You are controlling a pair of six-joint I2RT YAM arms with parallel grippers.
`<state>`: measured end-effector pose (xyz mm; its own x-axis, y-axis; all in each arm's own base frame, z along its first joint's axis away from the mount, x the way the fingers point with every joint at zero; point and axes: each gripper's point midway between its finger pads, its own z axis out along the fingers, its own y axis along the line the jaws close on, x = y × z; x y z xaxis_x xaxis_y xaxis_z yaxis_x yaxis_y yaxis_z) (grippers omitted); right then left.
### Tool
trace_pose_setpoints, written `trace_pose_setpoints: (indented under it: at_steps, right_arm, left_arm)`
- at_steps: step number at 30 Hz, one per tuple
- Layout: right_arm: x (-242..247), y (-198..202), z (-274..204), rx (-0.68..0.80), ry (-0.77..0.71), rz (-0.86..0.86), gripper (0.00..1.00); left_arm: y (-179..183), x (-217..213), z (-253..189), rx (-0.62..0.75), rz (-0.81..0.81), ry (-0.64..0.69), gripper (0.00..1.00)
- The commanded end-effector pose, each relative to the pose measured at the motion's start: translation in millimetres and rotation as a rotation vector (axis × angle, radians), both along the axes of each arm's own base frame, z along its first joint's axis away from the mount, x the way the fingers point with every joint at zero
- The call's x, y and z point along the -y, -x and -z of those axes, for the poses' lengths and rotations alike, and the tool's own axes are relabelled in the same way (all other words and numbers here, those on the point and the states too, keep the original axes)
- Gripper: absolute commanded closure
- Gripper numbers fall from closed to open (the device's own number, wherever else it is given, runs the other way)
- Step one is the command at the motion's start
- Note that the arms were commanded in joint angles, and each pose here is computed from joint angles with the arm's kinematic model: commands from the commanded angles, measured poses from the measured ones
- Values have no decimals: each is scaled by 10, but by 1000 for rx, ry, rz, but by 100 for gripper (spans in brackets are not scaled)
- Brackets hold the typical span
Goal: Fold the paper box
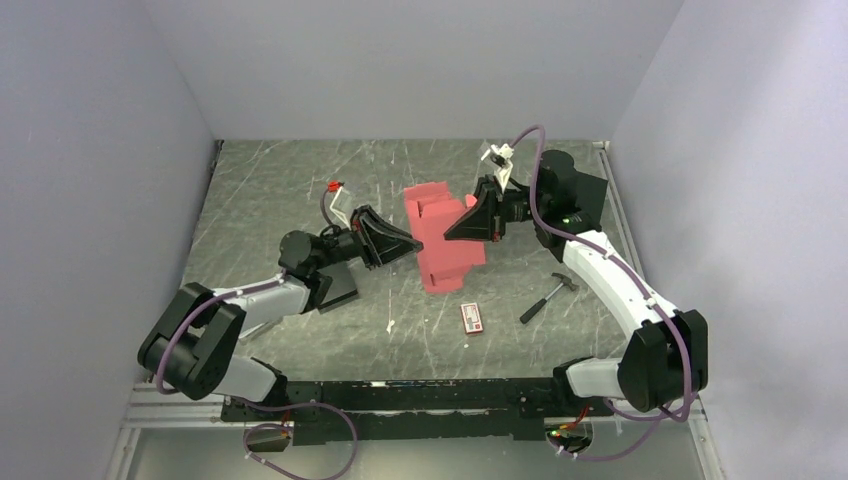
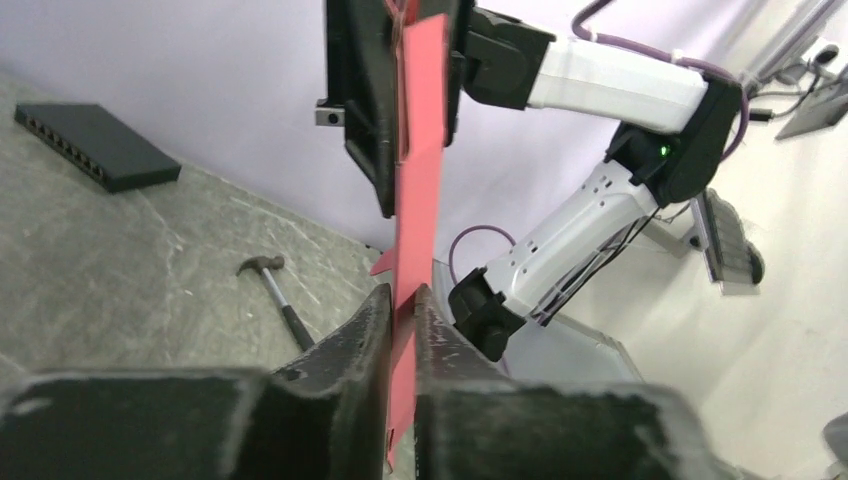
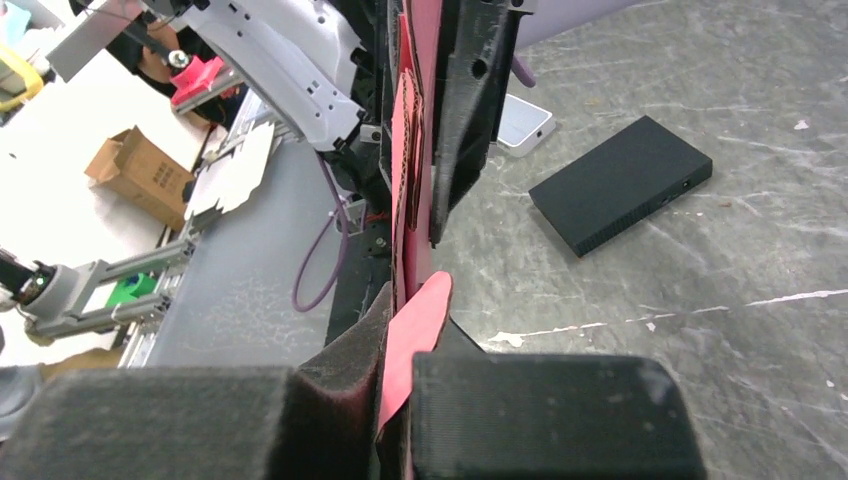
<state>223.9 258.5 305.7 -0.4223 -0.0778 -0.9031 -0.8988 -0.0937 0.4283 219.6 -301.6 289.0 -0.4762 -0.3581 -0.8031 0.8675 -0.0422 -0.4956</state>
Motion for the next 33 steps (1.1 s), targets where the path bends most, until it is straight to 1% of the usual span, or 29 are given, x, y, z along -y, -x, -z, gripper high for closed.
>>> trace_pose_setpoints:
  at_steps: [1,2,4,9,11,12,13,14,15,16,18,20,21,23,26,27,28,30,31,33]
  right_arm:
    - [-34,100,-113,45,-16,-35,100]
    - [-38,82,-104,43,-12,-25,100]
    - [-40,56,-92,39,-8,-10,100]
    - [-45,24,-64,34,0,11,81]
    - [-48,17,-63,34,0,13,79]
    - [-49,18,-61,32,0,12,82]
    - [-49,20,-64,24,-2,8,95]
    - [-52,22,-68,16,-4,5,100]
    - [-55,28,-73,15,-8,-2,100]
    - [-54,35,-77,12,-10,-6,100]
    - [-52,45,-87,12,-13,-8,100]
    - [-46,46,-98,15,-14,-7,100]
    - [-45,52,-103,16,-14,-9,100]
    - [-41,44,-101,17,-14,-6,100]
    - [-41,36,-97,13,-14,-5,100]
    - [-42,34,-94,12,-13,-4,100]
    - [-41,25,-89,11,-13,-1,100]
    - [-46,13,-75,8,-10,5,100]
    - [-47,-1,-67,8,-8,11,100]
    - [-48,-21,-52,6,-2,23,100]
  left_arm:
    - [25,8,-203,64,23,49,97]
    - [25,9,-196,63,23,43,100]
    - [15,13,-188,58,15,31,100]
    - [-66,7,-129,20,-47,-21,100]
    - [-77,-13,-128,19,-69,-24,100]
    - [-72,-21,-138,21,-73,-20,100]
    - [-56,-25,-149,24,-68,-15,100]
    - [-44,-29,-158,25,-63,-8,100]
    - [-25,-29,-172,19,-52,4,100]
    - [-14,-28,-178,18,-43,14,95]
    - [19,-26,-181,13,-19,33,67]
    - [56,-32,-180,27,-2,51,50]
    - [72,-32,-168,29,6,50,45]
    - [81,-17,-134,25,17,36,42]
    - [96,12,-122,32,27,14,47]
    - [99,23,-126,37,29,8,52]
    - [91,32,-119,38,30,-2,63]
    - [85,52,-119,40,34,-12,90]
    - [86,57,-125,46,38,-15,100]
    - [62,57,-140,47,21,-12,100]
